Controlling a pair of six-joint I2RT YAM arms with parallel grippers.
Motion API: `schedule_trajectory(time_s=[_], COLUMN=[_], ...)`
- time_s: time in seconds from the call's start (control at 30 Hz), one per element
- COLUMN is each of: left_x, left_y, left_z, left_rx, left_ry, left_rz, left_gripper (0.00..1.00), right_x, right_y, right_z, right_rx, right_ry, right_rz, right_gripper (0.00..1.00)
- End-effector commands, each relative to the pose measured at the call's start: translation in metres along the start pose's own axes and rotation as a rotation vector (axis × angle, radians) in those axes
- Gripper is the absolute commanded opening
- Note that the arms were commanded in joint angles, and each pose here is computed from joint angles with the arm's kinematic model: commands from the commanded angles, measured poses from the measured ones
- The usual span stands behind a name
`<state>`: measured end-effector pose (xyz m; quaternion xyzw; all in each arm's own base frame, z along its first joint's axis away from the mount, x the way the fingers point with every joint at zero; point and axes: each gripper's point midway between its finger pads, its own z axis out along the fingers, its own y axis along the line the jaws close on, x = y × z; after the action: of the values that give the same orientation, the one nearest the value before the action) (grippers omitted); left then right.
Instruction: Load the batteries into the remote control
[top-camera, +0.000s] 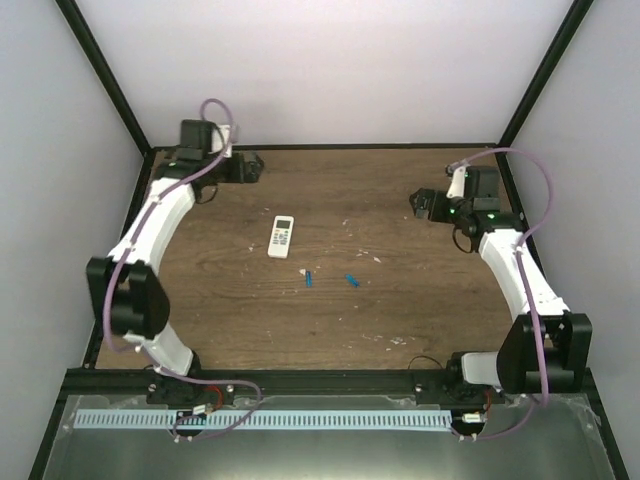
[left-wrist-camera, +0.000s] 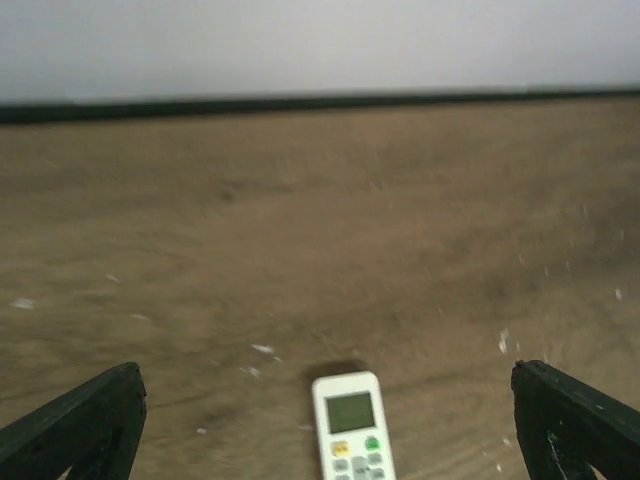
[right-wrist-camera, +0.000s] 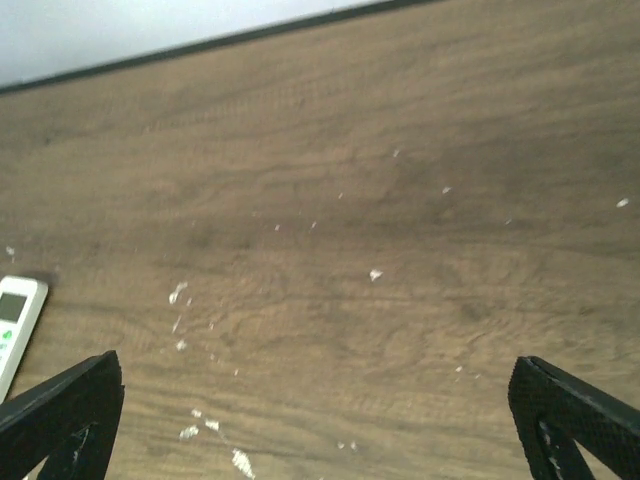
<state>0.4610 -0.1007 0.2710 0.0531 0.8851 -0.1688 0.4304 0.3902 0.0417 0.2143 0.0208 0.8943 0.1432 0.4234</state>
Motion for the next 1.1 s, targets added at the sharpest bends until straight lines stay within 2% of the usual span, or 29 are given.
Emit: schedule_trajectory(time_s=[0.0, 0.17, 0.33, 0.7, 1.07], left_x=[0.059, 0.104, 0.146, 0.185, 0.200], left_y=[-0.027, -0.039, -0.044, -0.030, -0.021], left_z=[0.046, 0.087, 0.107, 0.122, 0.140], left_rx=[0.048, 0.023, -0.016, -0.089, -0.139], left_ry=[0.288, 0.461, 0.605, 0.697, 0.719], left_rz=[0.027, 0.109, 0.176, 0.155, 0.146], left_gripper=[1.00, 1.00, 1.00, 1.00, 1.00], right_x=[0.010, 0.026, 0.041, 0.059, 0.064], right_y=[0.020, 0.032, 0.039, 0.062, 0.075], right_z=[0.009, 0.023, 0.033, 0.052, 0.062], right_rx=[-0.015, -0.039, -0.043, -0.076, -0.089], right_ry=[0.072, 0.133, 0.189, 0.269, 0.295], right_rz=[-0.014, -0.006, -0.008, -0.036, -0.049], right_gripper=[1.00, 1.00, 1.00, 1.00, 1.00])
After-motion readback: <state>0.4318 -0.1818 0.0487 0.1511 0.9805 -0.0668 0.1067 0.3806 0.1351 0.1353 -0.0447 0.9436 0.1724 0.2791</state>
